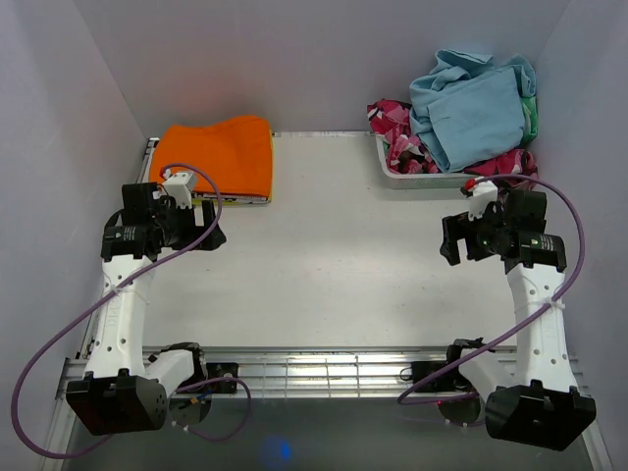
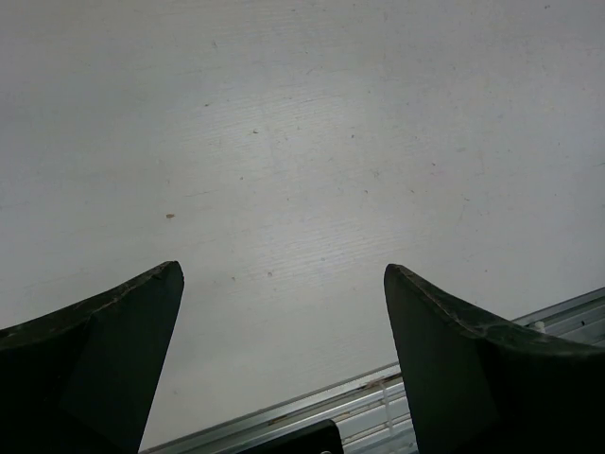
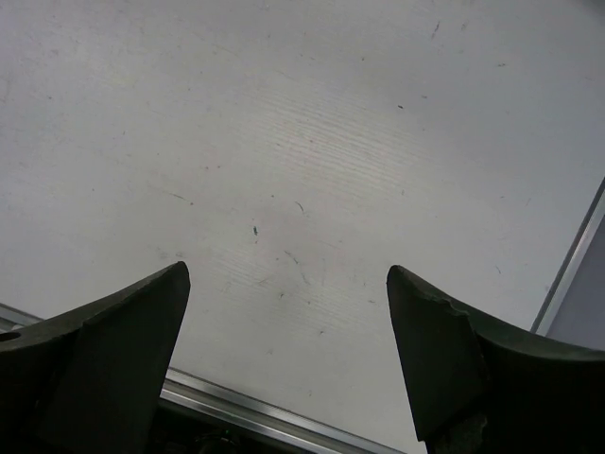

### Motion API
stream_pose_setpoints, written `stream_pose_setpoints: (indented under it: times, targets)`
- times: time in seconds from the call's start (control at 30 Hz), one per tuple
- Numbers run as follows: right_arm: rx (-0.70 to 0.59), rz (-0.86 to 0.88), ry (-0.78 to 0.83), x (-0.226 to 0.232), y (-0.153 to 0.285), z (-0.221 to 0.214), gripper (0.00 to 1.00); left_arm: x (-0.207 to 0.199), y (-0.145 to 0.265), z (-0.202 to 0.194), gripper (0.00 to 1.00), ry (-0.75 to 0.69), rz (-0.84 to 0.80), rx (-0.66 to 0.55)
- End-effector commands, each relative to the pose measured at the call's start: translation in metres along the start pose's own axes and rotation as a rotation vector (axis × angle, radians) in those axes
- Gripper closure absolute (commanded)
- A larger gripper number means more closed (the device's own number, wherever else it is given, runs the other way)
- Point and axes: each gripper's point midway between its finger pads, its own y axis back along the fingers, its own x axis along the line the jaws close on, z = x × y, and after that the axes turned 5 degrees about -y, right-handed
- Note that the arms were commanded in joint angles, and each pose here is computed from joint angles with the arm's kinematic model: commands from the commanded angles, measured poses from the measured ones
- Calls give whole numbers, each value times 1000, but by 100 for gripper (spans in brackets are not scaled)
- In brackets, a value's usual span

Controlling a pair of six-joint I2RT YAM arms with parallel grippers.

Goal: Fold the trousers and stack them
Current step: Grab the trousers from the pile

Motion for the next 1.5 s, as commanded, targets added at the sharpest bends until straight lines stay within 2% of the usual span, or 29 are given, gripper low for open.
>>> stream_pose_setpoints:
  times: [0.0, 0.1, 0.3, 0.47, 0.53, 0.57, 0.63, 0.67, 0.73, 0.8, 0.83, 0.97, 1.07, 1.23, 1.47]
  targets:
    - [-67, -76, 21, -18, 5, 32, 10, -5, 9, 11, 2, -13, -6, -56]
    - [-79, -143, 4, -38, -1, 53, 10, -8, 11, 22, 2, -16, -25, -80]
    - [-192, -236, 29, -78, -9, 131, 10, -41, 19, 44, 2, -74, -222, -127]
    - [-248, -366, 41, -132, -28, 194, 10, -52, 26, 63, 2, -91, -285, -165]
    - [-225, -384, -2, -156, -51, 198, 10, -54, 26, 66, 2, -77, -298, -169]
    - [-270, -399, -5, -165, -45, 217, 10, -55, 27, 67, 2, -67, -306, -170]
    - [-236, -382, -49, -185, -69, 216, 10, -57, 28, 69, 2, -67, -314, -185]
    - [-269, -370, -44, -189, -66, 231, 10, -57, 27, 69, 2, -66, -314, -186]
    - [-231, -321, -65, -201, -90, 223, 10, -57, 28, 71, 2, -78, -309, -198]
    - [-247, -267, -70, -202, -94, 230, 10, -55, 27, 70, 2, -79, -303, -198]
    - [-219, -225, -93, -205, -106, 221, 10, -54, 26, 69, 2, -77, -299, -195]
    - [-250, -26, -98, -176, -123, 225, 10, -52, 19, 60, 2, -64, -296, -170]
    - [-274, 24, -103, -164, -130, 232, 10, -52, 14, 50, 2, -61, -306, -152]
    - [-271, -20, -76, -154, -153, 239, 10, -52, 11, 41, 2, -72, -311, -149]
    - [-233, -186, -37, -152, -188, 243, 10, -50, 5, 38, 2, -72, -311, -138]
